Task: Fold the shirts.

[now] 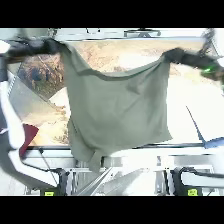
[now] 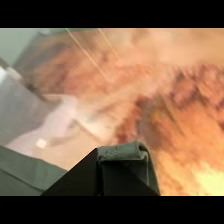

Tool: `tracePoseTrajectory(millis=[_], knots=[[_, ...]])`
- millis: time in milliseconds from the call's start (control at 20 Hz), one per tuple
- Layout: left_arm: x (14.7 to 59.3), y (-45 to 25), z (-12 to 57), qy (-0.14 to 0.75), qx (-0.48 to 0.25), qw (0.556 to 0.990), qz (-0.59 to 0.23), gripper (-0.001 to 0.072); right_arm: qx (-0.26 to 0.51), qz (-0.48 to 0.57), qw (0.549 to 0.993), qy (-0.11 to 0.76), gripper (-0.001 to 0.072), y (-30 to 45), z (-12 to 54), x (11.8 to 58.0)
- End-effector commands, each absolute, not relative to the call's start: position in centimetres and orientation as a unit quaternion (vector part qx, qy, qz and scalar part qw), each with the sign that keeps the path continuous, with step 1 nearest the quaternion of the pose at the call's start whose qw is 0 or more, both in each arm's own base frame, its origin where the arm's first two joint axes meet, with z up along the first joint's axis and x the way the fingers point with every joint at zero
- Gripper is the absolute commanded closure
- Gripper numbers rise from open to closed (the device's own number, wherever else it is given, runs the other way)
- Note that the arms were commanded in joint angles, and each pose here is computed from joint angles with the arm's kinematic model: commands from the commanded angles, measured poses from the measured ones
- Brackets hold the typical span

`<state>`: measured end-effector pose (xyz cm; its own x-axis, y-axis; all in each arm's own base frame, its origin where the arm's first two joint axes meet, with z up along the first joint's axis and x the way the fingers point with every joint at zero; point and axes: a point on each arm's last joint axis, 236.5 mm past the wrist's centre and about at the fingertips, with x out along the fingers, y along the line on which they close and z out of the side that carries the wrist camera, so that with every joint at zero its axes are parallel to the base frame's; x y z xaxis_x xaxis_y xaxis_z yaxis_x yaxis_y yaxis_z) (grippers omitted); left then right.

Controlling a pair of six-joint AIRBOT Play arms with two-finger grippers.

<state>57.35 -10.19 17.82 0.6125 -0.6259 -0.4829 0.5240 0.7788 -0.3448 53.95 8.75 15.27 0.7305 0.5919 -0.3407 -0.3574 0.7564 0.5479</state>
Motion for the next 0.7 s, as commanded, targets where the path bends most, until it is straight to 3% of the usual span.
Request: tracePoseTrajectory(millis=[0, 50, 100, 250, 300, 400, 500, 650], knots=[[61.2, -9.7, 6.5, 0.379, -0.103, 0.867, -0.307, 0.0537, 0.286, 0.182, 0.88, 0.332, 0.0534, 6.9, 1.8, 58.1], [61.3, -8.7, 5.5, 0.389, -0.116, 0.865, -0.297, 0.0368, 0.304, 0.176, 0.871, 0.344, 0.0353, 6.5, -0.1, 58.3], [61.0, -7.6, 5.0, 0.396, -0.125, 0.863, -0.287, 0.0368, 0.312, 0.176, 0.864, 0.354, 0.0332, 6.1, -1.1, 58.1], [58.1, -3.1, 7.1, 0.414, -0.146, 0.858, -0.268, 0.0368, 0.328, 0.213, 0.846, 0.362, 0.034, 4.5, 1.1, 56.0], [56.8, -1.9, 8.5, 0.422, -0.159, 0.853, -0.263, 0.0368, 0.33, 0.237, 0.838, 0.365, 0.0401, 4.1, 2.8, 54.7], [53.5, -0.3, 11.2, 0.447, -0.181, 0.837, -0.26, 0.0368, 0.322, 0.271, 0.822, 0.383, 0.0417, 3.3, 5.2, 51.6], [49.2, -0.1, 11.7, 0.495, -0.204, 0.801, -0.267, 0.0376, 0.294, 0.269, 0.804, 0.441, 0.0417, 2.0, 4.7, 48.0], [40.5, -1.2, 6.7, 0.604, -0.246, 0.718, -0.244, 0.0375, 0.288, 0.257, 0.764, 0.517, 0.0417, 1.3, 2.1, 41.7]])
